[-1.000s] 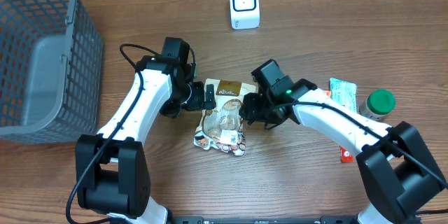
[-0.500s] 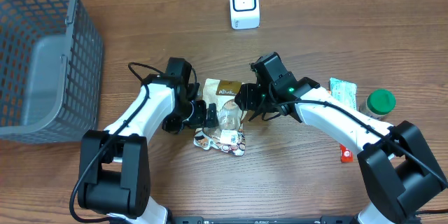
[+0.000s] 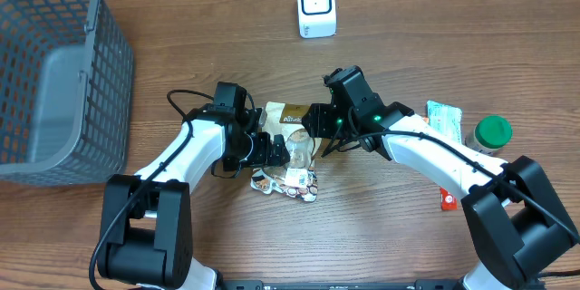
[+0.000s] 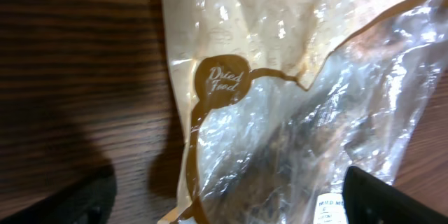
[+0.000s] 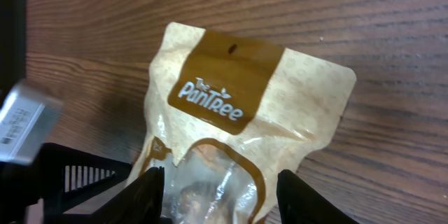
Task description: Scan the item barcode
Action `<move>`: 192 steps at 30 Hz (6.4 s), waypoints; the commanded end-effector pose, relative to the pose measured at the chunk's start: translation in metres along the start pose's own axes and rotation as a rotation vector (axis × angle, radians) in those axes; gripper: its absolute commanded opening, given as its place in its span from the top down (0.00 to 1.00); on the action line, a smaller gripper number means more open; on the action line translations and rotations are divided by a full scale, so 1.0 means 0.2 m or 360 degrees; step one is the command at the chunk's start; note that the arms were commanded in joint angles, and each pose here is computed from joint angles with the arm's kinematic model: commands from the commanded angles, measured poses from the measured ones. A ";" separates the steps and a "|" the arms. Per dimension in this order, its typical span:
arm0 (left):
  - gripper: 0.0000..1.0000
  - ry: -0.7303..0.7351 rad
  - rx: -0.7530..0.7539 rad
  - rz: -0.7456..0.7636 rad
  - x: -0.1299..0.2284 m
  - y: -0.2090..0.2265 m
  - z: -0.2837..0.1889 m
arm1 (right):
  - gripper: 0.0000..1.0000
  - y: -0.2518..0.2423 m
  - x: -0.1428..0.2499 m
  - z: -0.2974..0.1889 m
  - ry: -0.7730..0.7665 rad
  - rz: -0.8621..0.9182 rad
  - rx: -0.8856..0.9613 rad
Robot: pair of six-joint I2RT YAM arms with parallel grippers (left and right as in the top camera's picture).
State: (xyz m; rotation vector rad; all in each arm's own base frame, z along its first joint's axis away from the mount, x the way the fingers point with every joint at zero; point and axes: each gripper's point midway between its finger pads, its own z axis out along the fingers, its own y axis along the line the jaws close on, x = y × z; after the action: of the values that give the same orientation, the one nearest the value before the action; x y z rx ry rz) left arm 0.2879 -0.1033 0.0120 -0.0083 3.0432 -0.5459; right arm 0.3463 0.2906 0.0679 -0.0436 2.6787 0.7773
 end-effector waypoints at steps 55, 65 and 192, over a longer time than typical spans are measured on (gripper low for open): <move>0.27 0.0113 0.0218 -0.0126 0.09 -0.09 0.08 | 0.50 -0.13 0.27 0.28 0.0238 0.0064 0.0144; 0.45 0.0083 0.0218 -0.0114 0.07 -0.09 0.08 | 0.50 -0.13 0.27 0.28 0.0238 0.0064 0.0143; 0.41 0.0338 -0.0154 -0.0058 0.30 0.03 0.09 | 0.30 -0.02 0.51 0.15 0.0716 0.0466 -0.0059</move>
State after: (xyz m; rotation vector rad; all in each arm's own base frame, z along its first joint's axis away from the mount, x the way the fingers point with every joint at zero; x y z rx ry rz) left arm 0.2380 -0.1082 0.0030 0.0118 3.2448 -0.4406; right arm 0.2553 0.3193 0.0170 0.1743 3.1475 1.1029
